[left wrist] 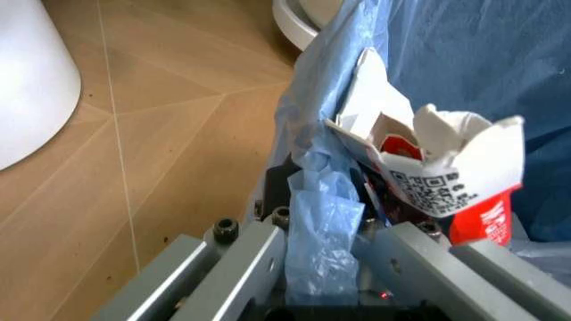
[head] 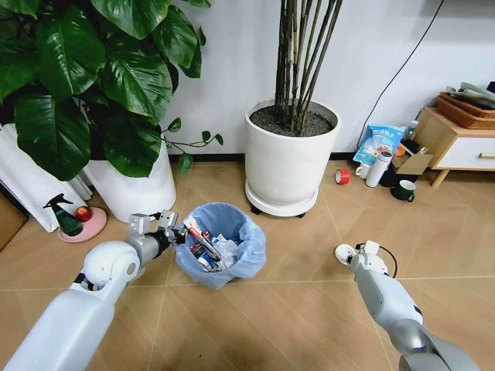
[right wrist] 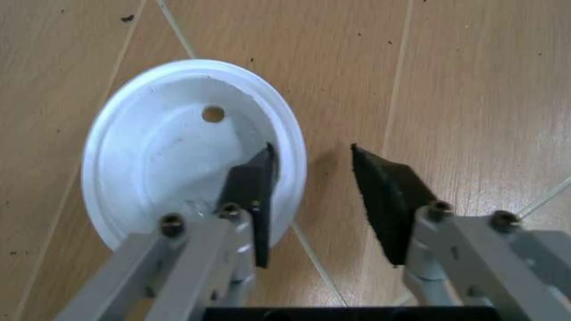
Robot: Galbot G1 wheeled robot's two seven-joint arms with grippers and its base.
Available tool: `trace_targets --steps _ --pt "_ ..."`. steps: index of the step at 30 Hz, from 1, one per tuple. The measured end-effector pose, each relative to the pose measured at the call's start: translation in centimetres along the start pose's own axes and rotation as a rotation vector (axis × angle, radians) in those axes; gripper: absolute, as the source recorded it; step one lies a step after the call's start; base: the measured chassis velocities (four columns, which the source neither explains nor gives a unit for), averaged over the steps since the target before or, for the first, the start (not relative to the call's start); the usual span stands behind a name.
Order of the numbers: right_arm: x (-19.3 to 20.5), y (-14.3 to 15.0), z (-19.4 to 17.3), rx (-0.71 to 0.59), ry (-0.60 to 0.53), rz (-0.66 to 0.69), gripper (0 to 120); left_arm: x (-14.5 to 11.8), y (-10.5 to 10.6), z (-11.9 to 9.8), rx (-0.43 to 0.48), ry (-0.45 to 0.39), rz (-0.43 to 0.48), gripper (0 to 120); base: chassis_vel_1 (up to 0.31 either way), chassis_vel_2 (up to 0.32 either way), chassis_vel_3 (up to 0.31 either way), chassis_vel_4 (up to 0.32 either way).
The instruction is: Pick up the trash bin and place the garbage on the floor into it.
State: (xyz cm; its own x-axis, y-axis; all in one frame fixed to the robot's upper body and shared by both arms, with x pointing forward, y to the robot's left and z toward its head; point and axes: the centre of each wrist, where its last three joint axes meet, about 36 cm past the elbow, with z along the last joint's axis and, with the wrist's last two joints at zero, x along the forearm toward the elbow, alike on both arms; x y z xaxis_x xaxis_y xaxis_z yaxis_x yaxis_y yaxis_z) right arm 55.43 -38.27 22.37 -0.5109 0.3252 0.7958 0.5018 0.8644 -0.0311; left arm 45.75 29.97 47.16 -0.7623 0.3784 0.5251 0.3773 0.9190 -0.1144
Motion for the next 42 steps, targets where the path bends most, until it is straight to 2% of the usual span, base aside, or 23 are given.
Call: trace_targets --steps 3,4,7,22,24,29,33,34,38,40,42 --pt "0.1 0.0 0.3 0.003 -0.002 -0.005 15 0.0 0.0 0.0 0.000 0.000 0.001 0 0.000 0.000 0.000 0.000" --pt "0.1 0.0 0.3 0.003 -0.002 -0.005 15 0.0 0.0 0.0 0.000 0.000 0.001 0 0.000 0.000 0.000 0.000" --pt "0.3 0.0 0.5 0.006 -0.006 -0.009 1 0.0 0.0 0.0 0.000 0.000 0.001 0 0.000 0.000 0.000 0.000" --pt "1.6 -0.2 0.1 -0.004 -0.053 -0.035 0 0.4 -0.2 0.1 -0.003 -0.005 0.004 0 0.000 0.000 0.000 0.000" --pt "3.7 -0.4 -0.9 -0.001 -0.123 -0.067 0 0.6 -0.2 0.2 -0.005 -0.004 0.002 0 0.000 0.000 0.000 0.000" --pt "6.4 -0.3 -2.2 0.015 -0.191 -0.111 0 0.5 -0.3 0.2 -0.004 -0.004 0.000 0 0.000 0.000 0.000 0.000" --pt "11.7 0.7 -6.2 0.034 -0.341 -0.246 0 0.5 -0.7 0.1 -0.002 -0.010 -0.001 0 0.000 0.000 0.000 0.000" --pt "11.7 0.7 -6.2 0.034 -0.341 -0.246 0 0.5 -0.7 0.1 -0.002 -0.010 -0.001 0 0.000 0.000 0.000 0.000" --pt "16.2 0.6 -9.0 0.067 -0.452 -0.373 0 0.4 -0.9 0.2 0.007 -0.013 -0.005 0 0.000 0.000 0.000 0.000" --pt "16.9 0.6 -9.3 0.073 -0.465 -0.389 0 0.4 -1.0 0.2 0.008 -0.013 -0.005 0 0.000 0.000 0.000 0.000" --pt "21.0 1.1 -10.6 0.108 -0.530 -0.494 0 0.4 -1.1 0.3 0.013 -0.015 -0.008 0 0.000 0.000 0.000 0.000"
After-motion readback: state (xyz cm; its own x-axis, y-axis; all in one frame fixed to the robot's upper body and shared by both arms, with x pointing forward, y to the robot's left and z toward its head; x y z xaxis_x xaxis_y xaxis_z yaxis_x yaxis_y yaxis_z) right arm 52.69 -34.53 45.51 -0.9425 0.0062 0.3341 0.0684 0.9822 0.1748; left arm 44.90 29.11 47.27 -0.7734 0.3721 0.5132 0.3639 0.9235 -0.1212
